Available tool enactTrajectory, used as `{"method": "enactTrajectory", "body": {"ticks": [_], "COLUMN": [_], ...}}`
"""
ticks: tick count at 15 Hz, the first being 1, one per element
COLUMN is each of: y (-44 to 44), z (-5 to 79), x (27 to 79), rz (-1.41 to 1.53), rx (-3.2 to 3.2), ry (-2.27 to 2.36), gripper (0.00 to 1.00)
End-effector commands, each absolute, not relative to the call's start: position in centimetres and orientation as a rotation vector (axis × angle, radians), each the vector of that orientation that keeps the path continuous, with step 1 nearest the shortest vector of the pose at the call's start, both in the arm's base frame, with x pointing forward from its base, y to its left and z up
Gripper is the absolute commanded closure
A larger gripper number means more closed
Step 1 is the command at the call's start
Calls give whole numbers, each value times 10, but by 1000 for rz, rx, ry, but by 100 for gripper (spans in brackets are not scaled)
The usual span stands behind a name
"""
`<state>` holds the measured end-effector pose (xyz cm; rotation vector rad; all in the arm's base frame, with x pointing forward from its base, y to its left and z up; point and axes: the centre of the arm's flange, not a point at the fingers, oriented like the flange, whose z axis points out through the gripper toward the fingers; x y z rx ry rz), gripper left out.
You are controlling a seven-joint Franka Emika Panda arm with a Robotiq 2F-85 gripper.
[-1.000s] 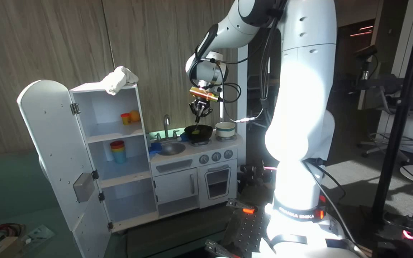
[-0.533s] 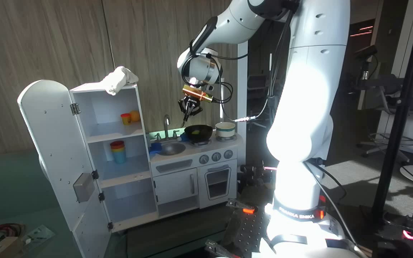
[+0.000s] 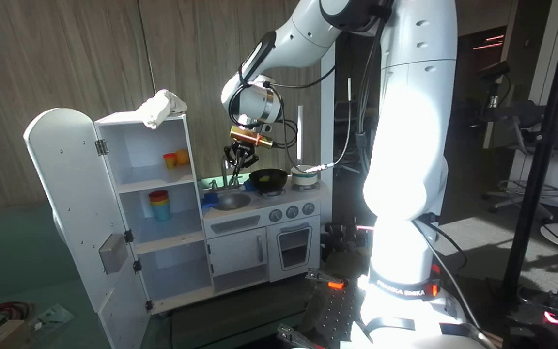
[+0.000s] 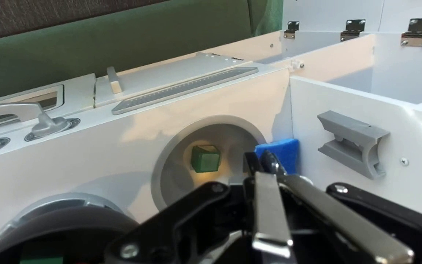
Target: Put the plastic fruits in the bowl, then use the spoon to move them around
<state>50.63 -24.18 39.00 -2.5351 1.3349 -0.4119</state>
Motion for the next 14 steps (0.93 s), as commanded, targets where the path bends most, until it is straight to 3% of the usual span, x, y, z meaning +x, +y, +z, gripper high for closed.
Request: {"method": "enactTrajectory", "body": {"ticks": [1, 14], "y": [-261, -283], "z": [374, 291], "x": [537, 562], "rz": [-376, -159], "rx": [-2539, -2555], "ry": [1373, 1417], "gripper": [98, 98]}}
